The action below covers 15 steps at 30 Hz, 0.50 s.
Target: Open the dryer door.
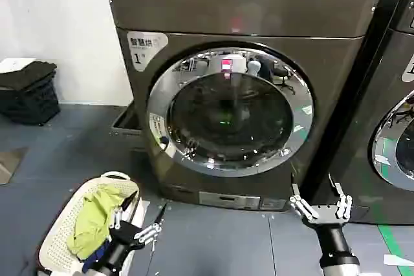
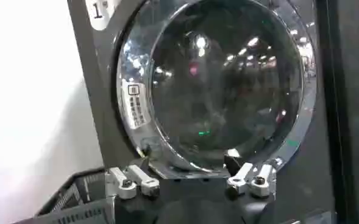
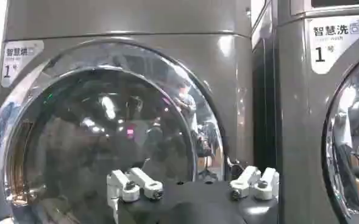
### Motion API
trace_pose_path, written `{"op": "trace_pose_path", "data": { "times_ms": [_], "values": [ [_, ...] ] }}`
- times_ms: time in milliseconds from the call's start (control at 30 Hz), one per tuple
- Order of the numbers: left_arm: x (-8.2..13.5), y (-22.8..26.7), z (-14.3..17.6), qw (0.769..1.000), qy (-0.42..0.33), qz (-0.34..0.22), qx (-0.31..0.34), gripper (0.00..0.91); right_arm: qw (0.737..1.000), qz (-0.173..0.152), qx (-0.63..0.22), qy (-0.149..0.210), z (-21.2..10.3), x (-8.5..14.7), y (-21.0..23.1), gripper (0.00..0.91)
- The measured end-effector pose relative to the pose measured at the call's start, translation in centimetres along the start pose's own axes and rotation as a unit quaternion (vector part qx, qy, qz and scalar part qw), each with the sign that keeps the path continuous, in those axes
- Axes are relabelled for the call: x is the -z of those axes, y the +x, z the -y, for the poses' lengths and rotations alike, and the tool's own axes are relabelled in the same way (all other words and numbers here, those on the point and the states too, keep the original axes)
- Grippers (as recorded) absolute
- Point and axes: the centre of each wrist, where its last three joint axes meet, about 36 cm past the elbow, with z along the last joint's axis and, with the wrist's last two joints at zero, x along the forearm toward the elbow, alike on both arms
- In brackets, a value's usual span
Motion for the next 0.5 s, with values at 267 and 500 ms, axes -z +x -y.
{"op": "trace_pose_path", "data": {
  "times_ms": [267,500],
  "values": [
    [0.0,0.3,0.0,1.000,-0.002,-0.003,-0.005,0.907,0.999,-0.004,0.041,0.006,1.6,-1.1,-1.9,0.907],
    [0.2,0.4,0.0,1.000,-0.001,0.000,-0.005,0.907,0.996,-0.003,0.090,-0.009,3.2,-2.2,-4.6,0.907]
  ]
}}
